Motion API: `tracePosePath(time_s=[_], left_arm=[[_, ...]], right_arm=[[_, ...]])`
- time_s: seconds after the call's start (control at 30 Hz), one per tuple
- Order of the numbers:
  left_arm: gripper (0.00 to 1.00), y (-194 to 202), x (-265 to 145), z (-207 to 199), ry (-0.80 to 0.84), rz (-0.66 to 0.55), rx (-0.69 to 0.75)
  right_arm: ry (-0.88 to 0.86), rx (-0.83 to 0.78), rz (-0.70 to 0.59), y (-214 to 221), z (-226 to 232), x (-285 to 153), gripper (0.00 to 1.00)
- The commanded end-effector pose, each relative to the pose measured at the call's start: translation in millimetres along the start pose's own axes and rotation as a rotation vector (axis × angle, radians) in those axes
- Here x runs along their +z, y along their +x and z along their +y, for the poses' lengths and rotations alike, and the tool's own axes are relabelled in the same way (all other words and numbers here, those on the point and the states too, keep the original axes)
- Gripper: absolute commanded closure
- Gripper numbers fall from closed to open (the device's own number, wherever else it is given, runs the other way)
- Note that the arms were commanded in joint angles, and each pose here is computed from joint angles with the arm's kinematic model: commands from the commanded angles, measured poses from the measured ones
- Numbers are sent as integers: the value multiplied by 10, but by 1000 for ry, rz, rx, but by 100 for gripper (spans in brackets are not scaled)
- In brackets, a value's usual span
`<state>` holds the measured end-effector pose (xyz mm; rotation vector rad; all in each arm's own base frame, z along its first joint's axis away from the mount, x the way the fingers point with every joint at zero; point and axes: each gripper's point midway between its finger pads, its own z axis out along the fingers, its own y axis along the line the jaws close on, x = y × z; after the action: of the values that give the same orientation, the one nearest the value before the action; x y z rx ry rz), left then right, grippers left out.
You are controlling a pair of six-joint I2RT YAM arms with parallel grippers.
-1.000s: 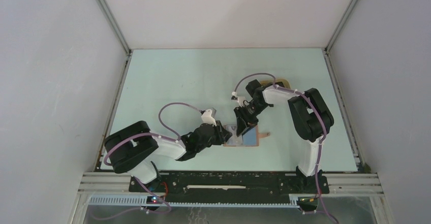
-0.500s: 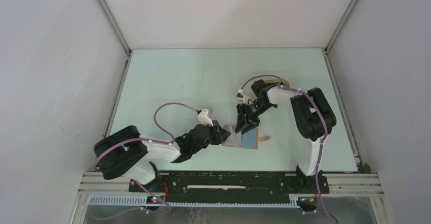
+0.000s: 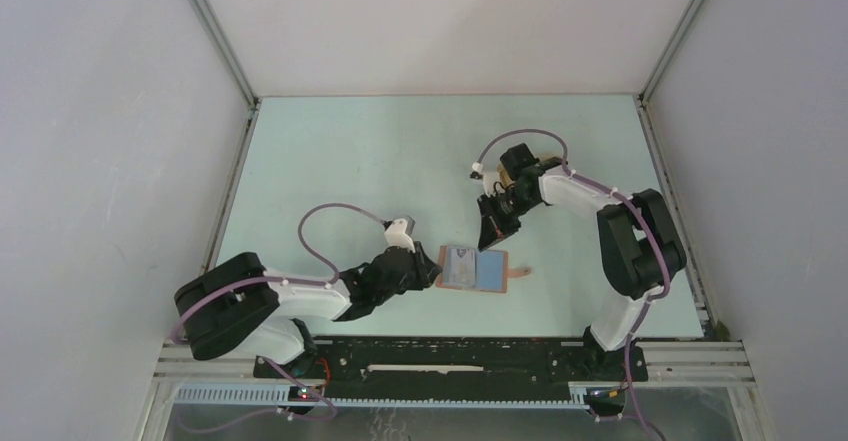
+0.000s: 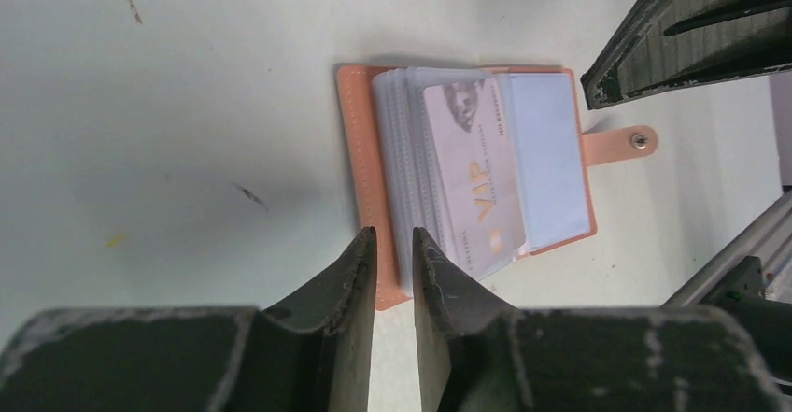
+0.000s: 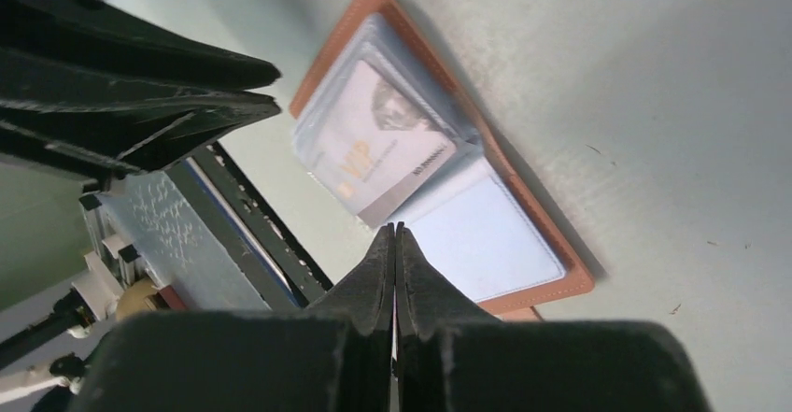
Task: Put the credit cards into the card holder
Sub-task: Insert the credit card into the card holder.
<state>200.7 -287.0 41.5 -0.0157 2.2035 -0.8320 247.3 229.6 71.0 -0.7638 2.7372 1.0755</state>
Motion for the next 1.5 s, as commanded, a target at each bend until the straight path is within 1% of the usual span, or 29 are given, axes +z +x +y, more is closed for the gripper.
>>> tracePosePath(time_s=[0.0, 0.17, 0.4, 0.53, 0.67, 0.8, 0.87, 0.93, 1.03, 1.13, 1.3, 1.4, 1.43, 1.47], left_arm=[[74, -30, 45, -9, -25, -7, -9], [74, 48, 98, -10, -30, 27, -8], [76, 123, 149, 5, -52, 69, 5], [78, 167, 172, -29, -40, 94, 10], [79, 198, 195, -69, -22, 109, 12], [79, 196, 207, -103, -7, 106, 9], [78, 165, 191, -105, -6, 92, 7], [77, 110, 151, -98, -5, 67, 5], [74, 21, 54, -77, -1, 27, 9], [73, -93, -67, -84, 20, -21, 25], [72, -358, -292, -257, 121, -121, 84], [69, -530, -457, -336, 173, -197, 108], [66, -595, -514, -357, 189, -227, 113], [64, -642, -567, -367, 201, -251, 121]], right_arm=[[87, 87, 42, 129, -247, 149, 100], [60, 149, 93, 235, -282, 300, 100], [18, 205, 138, 317, -266, 483, 100], [-47, 222, 131, 274, -148, 527, 100], [-129, 205, 116, 198, 55, 494, 100], [-116, 145, 100, 136, 116, 413, 100], [-50, 108, 91, 104, 46, 357, 100], [41, 36, 85, 88, -70, 242, 100], [115, -24, 28, 7, -168, -12, 100], [97, -89, -54, -93, -97, -332, 100], [62, -346, -213, -166, 273, -919, 97], [81, -503, -384, -179, 512, -1347, 90], [85, -541, -435, -162, 564, -1457, 84], [80, -573, -481, -138, 623, -1555, 73]])
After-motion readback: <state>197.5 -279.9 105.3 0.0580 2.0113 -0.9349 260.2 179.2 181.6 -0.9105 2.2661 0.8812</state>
